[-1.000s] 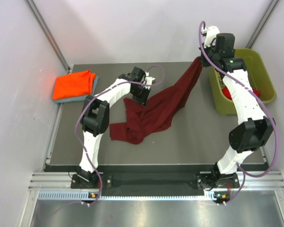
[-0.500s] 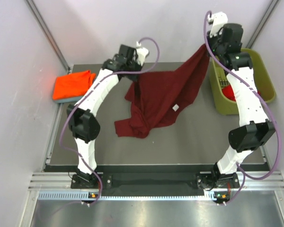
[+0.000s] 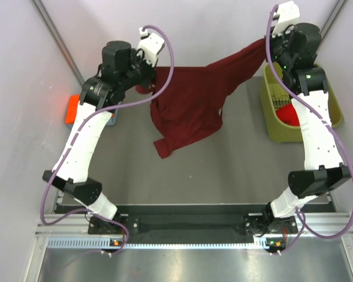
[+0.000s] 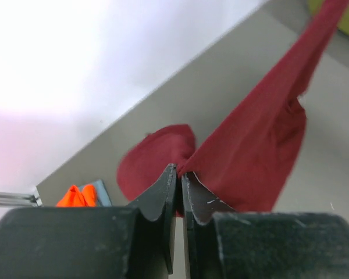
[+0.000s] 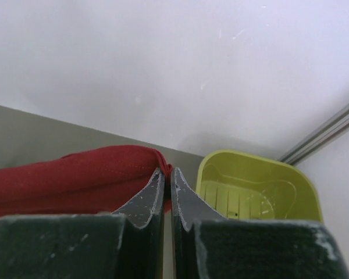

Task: Fold and stack the t-shirts
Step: Flatten the tshirt out

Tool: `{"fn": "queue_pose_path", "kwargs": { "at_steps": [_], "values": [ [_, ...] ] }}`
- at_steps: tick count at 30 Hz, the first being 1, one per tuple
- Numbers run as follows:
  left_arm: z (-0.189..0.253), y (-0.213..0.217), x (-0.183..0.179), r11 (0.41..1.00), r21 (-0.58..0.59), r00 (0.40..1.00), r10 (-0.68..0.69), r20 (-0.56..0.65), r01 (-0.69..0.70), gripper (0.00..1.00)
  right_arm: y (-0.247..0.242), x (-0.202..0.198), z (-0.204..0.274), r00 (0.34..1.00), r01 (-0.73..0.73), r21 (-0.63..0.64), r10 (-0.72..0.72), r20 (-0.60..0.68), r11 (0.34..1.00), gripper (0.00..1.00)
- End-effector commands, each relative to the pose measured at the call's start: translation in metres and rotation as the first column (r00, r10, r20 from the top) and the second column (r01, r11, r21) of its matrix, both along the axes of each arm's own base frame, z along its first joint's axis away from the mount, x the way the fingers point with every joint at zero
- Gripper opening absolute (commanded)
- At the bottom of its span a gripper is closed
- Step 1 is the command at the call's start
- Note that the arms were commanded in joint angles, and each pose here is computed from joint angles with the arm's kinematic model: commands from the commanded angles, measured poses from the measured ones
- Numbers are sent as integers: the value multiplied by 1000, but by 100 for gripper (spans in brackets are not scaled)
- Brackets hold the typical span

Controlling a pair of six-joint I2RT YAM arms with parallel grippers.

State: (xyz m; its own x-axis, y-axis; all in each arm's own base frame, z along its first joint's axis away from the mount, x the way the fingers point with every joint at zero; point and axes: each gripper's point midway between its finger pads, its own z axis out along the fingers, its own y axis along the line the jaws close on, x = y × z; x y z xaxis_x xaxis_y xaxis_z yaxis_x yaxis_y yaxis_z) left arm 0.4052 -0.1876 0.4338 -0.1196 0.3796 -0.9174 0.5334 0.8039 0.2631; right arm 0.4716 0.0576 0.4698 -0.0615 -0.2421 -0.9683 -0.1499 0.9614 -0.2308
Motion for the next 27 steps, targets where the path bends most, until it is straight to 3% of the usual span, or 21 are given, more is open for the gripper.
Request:
{"fn": "queue_pose_path", "kwargs": {
  "at_steps": [1, 8, 11, 15, 22, 27],
  "values": [
    [-23, -2, -26, 995, 43, 993, -89, -78, 93, 12, -2, -17, 7, 1000, -6, 4, 6, 19, 1000, 0],
    [-103, -18, -33, 967, 62, 918, -214, -334, 248, 11, 5, -10, -22, 998, -44, -2, 44, -55, 999, 0],
    [-163, -14, -23, 970, 23, 863, -205, -461, 243, 11, 10, -3, -40, 993, -64, 3, 64, -98, 998, 0],
    [-249, -5, 7, 978, 72, 811, -122, -572, 197, 10, 23, 13, -76, 977, -105, 32, 109, -186, 994, 0],
    [-320, 31, 65, 979, 164, 759, 14, -651, 123, 16, 38, 31, -102, 962, -129, 35, 134, -237, 991, 0],
    [-317, 45, 112, 970, 241, 808, 168, -564, -33, 21, 44, 36, -113, 958, -131, 21, 132, -255, 991, 0]
  ]
}}
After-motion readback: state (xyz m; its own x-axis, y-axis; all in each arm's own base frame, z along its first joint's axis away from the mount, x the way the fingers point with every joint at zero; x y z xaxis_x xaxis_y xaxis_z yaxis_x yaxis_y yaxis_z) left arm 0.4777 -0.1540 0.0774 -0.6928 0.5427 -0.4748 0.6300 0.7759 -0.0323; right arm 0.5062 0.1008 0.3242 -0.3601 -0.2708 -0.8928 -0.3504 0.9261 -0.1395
